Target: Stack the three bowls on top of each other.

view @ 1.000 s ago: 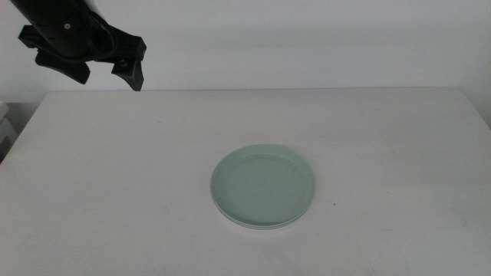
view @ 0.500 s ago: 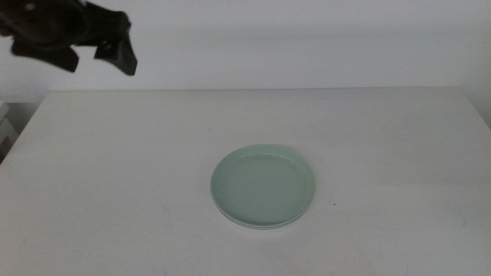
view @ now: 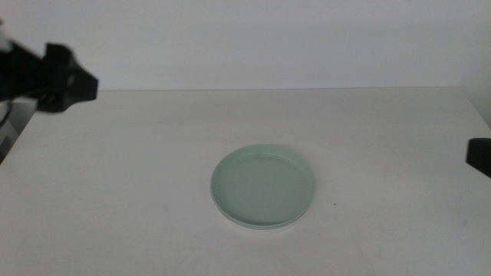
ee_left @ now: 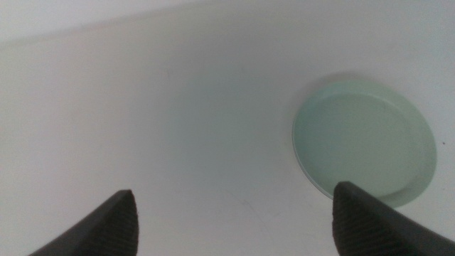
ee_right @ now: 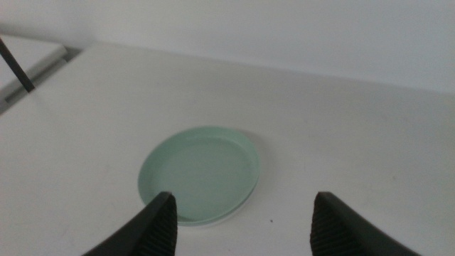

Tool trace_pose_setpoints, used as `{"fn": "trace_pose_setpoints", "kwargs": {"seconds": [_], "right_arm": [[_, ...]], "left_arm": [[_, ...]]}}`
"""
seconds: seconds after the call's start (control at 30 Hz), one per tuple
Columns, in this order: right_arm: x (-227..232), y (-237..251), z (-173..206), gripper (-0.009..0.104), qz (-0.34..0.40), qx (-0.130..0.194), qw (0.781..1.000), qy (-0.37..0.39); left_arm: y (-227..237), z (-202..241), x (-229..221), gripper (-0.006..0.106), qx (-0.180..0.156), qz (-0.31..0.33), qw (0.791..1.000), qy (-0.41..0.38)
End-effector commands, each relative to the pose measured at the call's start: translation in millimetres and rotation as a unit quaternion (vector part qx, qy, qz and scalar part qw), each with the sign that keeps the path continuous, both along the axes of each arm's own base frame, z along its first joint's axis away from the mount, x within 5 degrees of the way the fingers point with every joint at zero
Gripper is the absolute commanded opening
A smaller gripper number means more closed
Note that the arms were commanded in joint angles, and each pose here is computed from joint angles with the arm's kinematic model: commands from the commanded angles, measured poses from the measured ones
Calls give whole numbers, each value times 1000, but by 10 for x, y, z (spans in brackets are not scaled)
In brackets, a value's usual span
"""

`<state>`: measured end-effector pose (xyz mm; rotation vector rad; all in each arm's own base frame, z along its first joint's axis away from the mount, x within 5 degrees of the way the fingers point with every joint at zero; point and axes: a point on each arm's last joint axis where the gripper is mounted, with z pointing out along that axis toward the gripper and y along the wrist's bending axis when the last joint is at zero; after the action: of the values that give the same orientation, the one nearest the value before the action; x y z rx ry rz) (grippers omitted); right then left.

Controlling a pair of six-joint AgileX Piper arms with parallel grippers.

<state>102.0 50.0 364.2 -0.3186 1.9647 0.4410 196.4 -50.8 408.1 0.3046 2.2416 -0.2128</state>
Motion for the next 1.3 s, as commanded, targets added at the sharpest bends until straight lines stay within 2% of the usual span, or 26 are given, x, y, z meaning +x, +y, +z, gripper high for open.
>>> {"fn": "trace_pose_setpoints", "kwargs": {"seconds": [0.0, 0.17, 0.4, 0.63, 0.87, 1.27], "right_arm": [[114, 9, 143, 48, -16, 15, 999, -44], [163, -11, 194, 48, -34, 18, 996, -76], [194, -92, 182, 48, -76, -5, 994, -80], [151, -127, -87, 48, -84, -16, 993, -80], [142, -124, -103, 48, -81, 0, 989, -127], [136, -127, -140, 48, -82, 0, 989, -123]], "left_arm": [[38, 111, -188, 105, -17, -1, 997, -80], [119, -48, -510, 105, -27, 5, 990, -138], [201, -400, -804, 105, -35, 14, 978, -205], [270, -823, -1065, 105, -54, 26, 965, -256], [292, -984, -1076, 105, -63, 37, 952, -296], [291, -994, -1077, 105, -62, 36, 954, -291]]}}
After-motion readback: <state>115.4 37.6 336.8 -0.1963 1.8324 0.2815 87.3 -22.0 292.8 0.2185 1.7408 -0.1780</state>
